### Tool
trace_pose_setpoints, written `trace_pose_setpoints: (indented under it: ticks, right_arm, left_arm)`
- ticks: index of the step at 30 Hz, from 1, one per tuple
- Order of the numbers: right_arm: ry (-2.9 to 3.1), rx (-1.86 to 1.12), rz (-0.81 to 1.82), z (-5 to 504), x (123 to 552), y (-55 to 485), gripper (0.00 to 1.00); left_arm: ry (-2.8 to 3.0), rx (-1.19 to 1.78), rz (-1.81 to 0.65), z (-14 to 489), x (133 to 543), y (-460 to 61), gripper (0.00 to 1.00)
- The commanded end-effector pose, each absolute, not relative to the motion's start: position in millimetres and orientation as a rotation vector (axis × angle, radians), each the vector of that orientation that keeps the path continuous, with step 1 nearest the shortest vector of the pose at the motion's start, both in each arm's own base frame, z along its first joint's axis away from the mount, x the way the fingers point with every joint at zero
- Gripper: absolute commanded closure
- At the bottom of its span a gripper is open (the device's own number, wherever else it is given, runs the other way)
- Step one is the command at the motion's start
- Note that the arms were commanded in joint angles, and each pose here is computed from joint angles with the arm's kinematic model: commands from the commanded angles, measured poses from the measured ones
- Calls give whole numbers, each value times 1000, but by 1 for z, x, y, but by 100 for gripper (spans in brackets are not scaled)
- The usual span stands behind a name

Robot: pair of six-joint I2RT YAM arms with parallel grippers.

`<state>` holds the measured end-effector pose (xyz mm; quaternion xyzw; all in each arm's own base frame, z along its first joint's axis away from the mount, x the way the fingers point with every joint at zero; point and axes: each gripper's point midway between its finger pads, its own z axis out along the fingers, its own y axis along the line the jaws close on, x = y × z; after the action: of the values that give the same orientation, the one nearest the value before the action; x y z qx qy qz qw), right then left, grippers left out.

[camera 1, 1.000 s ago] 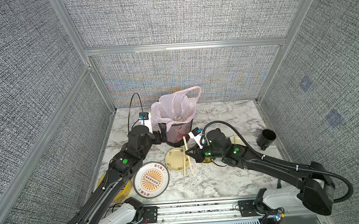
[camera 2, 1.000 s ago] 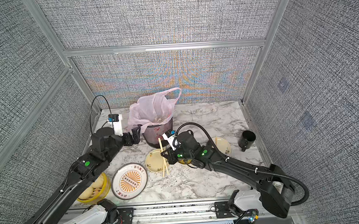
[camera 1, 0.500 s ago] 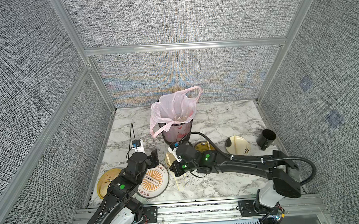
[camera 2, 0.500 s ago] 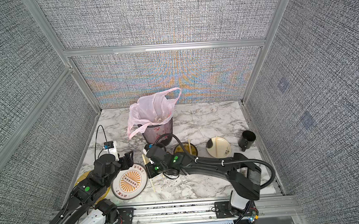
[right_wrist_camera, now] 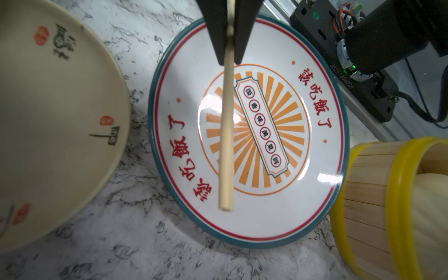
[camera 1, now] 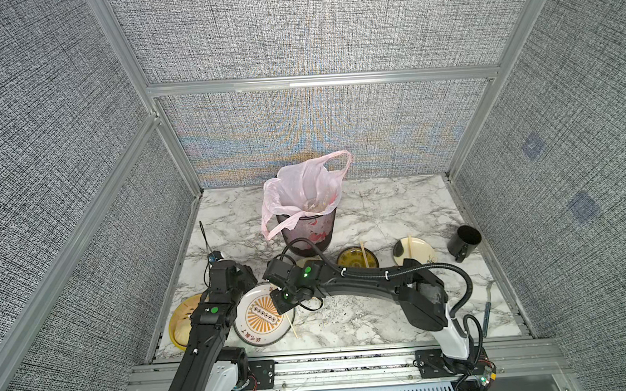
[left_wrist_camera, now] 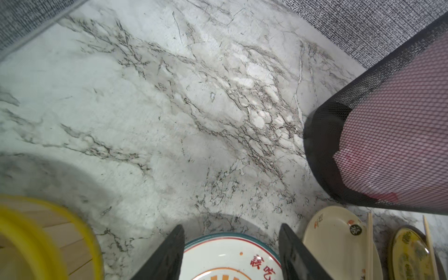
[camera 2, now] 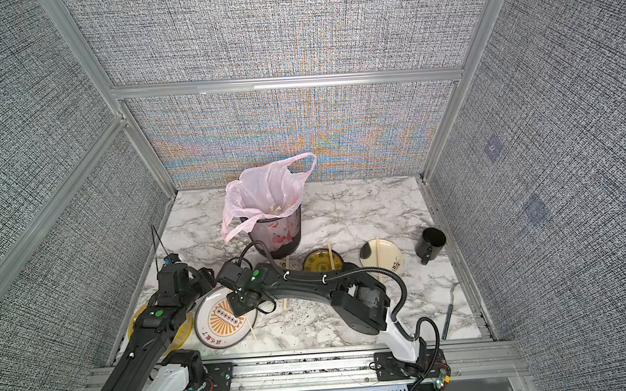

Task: Remove the packaging of disposable chopsticks
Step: Place the disposable chopsticks on the plate.

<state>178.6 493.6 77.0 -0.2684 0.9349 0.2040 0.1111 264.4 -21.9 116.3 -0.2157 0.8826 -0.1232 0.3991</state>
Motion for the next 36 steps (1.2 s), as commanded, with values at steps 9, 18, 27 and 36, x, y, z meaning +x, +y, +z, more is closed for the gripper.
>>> trace_pose_setpoints:
  ticks: [9,18,27,36]
  right_arm:
    - [2878,-832,499,59,184,489,100]
    - [2920,-828,498,50,194,497,100]
    - [2944,-812,497,45,199,496,100]
    - [2944,-814,496,43,202,498,89]
  left_arm:
    - [2202,-545,-340,123,286,-19,37]
    - [2188,-563,-381,130,287,-19,38]
    - [2177,-533,-418,132,281,-24,38]
    - [2173,-522,-433,129,282,-26,38]
